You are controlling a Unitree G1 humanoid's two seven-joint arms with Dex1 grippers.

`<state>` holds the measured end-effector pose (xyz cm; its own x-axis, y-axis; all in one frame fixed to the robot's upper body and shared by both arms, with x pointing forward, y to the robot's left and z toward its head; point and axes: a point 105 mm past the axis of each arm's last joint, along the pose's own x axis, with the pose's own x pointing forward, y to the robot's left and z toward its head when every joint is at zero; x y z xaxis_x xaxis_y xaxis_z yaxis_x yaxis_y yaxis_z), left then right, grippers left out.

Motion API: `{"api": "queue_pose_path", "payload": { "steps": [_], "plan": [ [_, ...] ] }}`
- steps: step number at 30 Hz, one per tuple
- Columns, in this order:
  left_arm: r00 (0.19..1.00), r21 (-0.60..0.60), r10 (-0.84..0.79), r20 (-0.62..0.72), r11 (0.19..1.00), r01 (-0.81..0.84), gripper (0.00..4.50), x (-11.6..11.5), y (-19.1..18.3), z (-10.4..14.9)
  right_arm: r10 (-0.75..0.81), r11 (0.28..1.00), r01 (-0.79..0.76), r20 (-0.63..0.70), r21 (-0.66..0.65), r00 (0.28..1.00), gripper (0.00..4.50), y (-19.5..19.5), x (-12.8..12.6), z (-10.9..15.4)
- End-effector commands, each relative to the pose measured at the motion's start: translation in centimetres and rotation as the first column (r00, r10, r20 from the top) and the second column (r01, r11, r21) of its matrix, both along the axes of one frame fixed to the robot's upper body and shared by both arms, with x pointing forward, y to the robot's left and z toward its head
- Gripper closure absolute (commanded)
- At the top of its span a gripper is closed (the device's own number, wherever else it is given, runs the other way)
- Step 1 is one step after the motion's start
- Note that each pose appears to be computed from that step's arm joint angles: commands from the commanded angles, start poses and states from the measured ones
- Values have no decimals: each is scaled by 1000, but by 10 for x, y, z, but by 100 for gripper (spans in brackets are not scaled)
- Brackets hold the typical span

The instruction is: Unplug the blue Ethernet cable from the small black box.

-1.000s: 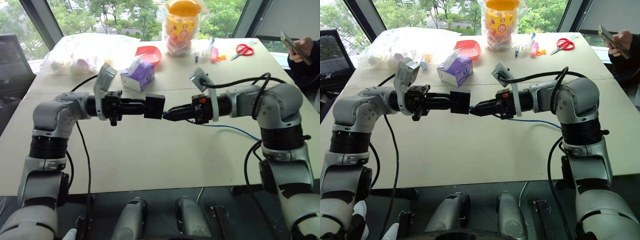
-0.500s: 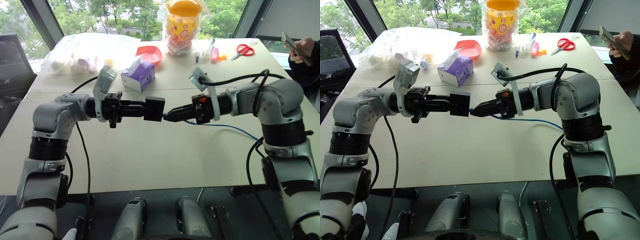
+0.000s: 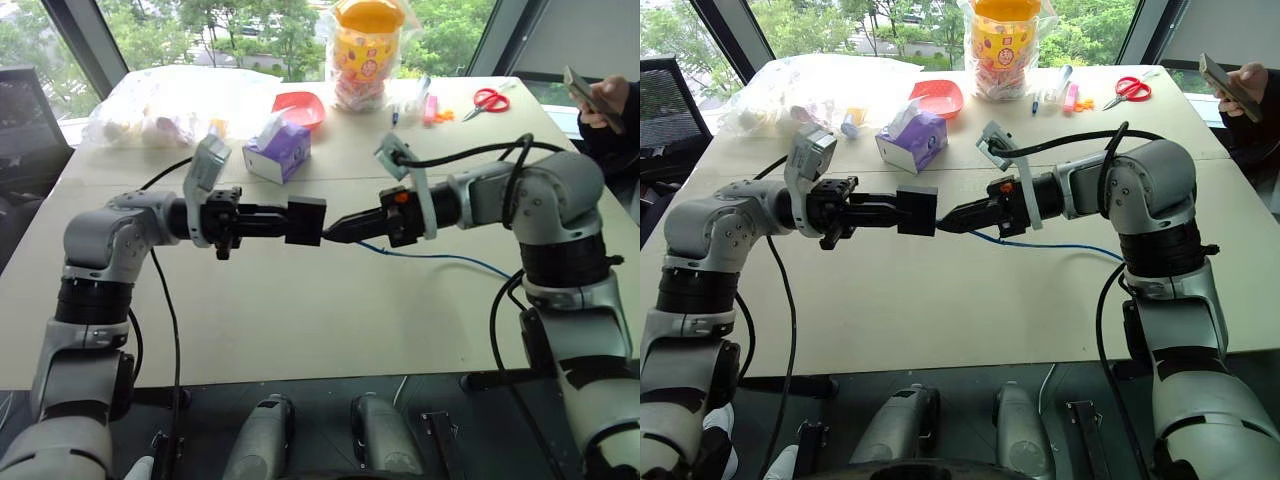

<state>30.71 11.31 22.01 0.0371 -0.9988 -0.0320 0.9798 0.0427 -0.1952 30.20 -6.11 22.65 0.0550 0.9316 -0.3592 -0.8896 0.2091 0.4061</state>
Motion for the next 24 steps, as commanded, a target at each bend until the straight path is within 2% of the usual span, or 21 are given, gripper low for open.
{"api": "queue_pose_path", "payload": {
  "steps": [1, 6, 10, 15, 18, 20, 21, 22, 24],
  "plan": [
    [999, 6, -17, 35, 1000, 17, 407, -4, -3, 6, 28, 1000, -29, 58, 8, 998, 445, 2, -6, 9],
    [1000, -70, 1, 13, 998, -1, 407, 1, -2, 22, 28, 997, -19, 111, -77, 993, 445, -3, -8, -9],
    [1000, -45, -2, 19, 999, 3, 407, -2, 2, 21, -13, 977, 49, 172, -208, 985, 445, -27, 2, -38],
    [1000, -13, 4, 25, 1000, -4, 407, -5, 9, 17, -68, 961, 118, 198, -249, 978, 445, -57, 13, -40],
    [999, 6, 15, 36, 1000, -15, 407, -4, 11, 14, -137, 949, 205, 271, -239, 953, 445, -70, 29, -35],
    [995, 49, 43, 90, 998, -48, 407, 0, 9, 6, -216, 928, 309, 379, -207, 900, 445, -78, 49, -27],
    [992, 58, 56, 117, 996, -63, 407, 3, 7, 2, -273, 906, 388, 463, -172, 843, 445, -82, 64, -22],
    [977, 63, 114, 182, 990, -128, 407, 13, 1, -6, -395, 834, 535, 529, -137, 751, 445, -93, 89, -20],
    [934, 90, 189, 303, 970, -225, 407, 30, -12, -24, -529, 710, 702, 619, -51, 580, 445, -107, 121, -16]
  ]
}}
